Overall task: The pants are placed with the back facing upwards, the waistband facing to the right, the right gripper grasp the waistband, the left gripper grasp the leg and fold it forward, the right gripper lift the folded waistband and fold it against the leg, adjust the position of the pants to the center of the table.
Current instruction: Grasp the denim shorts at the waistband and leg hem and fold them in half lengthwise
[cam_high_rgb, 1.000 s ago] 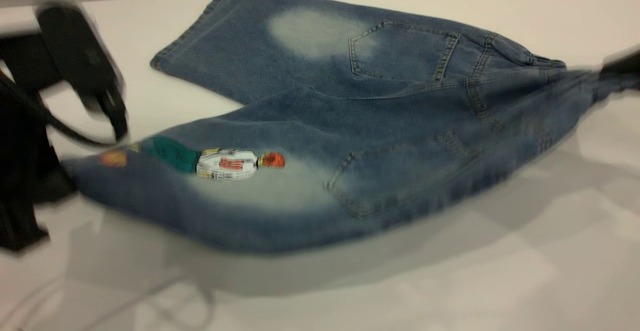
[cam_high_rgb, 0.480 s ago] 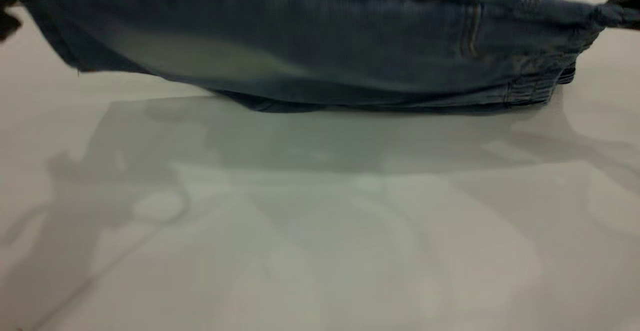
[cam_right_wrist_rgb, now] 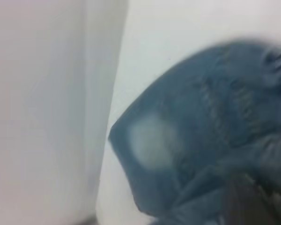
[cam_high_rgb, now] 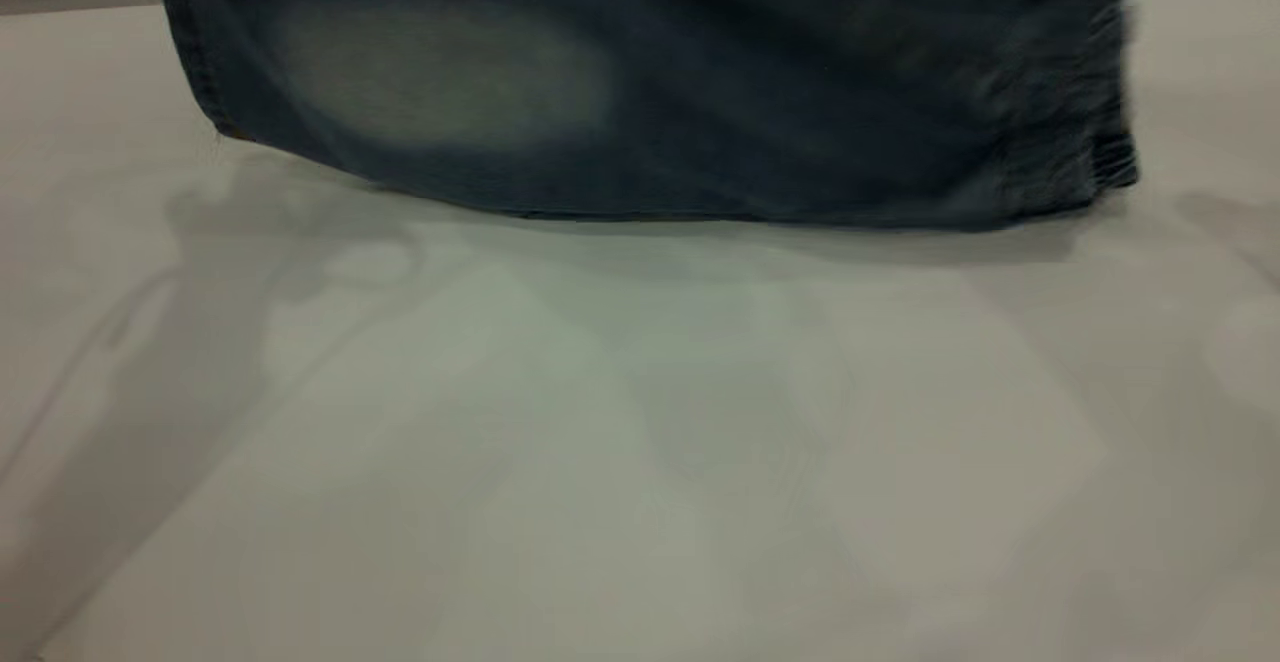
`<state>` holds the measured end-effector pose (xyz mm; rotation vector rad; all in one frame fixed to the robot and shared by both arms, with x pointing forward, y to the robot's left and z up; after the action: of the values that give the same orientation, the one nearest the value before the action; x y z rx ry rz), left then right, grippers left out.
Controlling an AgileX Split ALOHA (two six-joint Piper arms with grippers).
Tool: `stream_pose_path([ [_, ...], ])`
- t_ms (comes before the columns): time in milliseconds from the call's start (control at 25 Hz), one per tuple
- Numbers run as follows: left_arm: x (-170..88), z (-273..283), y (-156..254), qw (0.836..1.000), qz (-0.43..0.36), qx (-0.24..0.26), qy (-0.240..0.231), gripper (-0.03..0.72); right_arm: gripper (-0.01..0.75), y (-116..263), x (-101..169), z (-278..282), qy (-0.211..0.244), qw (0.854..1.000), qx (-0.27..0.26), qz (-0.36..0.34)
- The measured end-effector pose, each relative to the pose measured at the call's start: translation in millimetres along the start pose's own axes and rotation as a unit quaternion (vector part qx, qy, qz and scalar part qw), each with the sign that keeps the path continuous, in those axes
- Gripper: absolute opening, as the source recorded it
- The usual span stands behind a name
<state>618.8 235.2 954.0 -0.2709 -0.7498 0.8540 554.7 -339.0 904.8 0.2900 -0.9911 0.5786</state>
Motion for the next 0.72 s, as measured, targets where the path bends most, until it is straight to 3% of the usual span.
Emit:
stream_pose_path([
  [240,1.9,-45.6,-29.9,1.000,-0.004,-0.017,0.001,0.039,0.012,-10.6,-9.6,-18.5,0.000,0.997,0.020,-0.080],
  [720,-10.2,-96.4,-43.1,0.999,-0.036,-0.028,0.014,0.039,0.012,-17.4,-3.6,-25.3,-0.023,0.997,0.035,-0.072],
])
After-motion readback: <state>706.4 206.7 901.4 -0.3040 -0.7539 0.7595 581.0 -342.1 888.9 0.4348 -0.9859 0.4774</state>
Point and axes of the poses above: a point on each arm's last joint axis where the gripper is mounted, z pointing back along that axis away from the gripper, x along the wrist's bending axis when the last joint is at zero, y = z × x, the point moved 2 cm from there along -z, pointing out along that axis toward the gripper, and after that the axes turned 10 degrees about z, right-handed, at the moved point
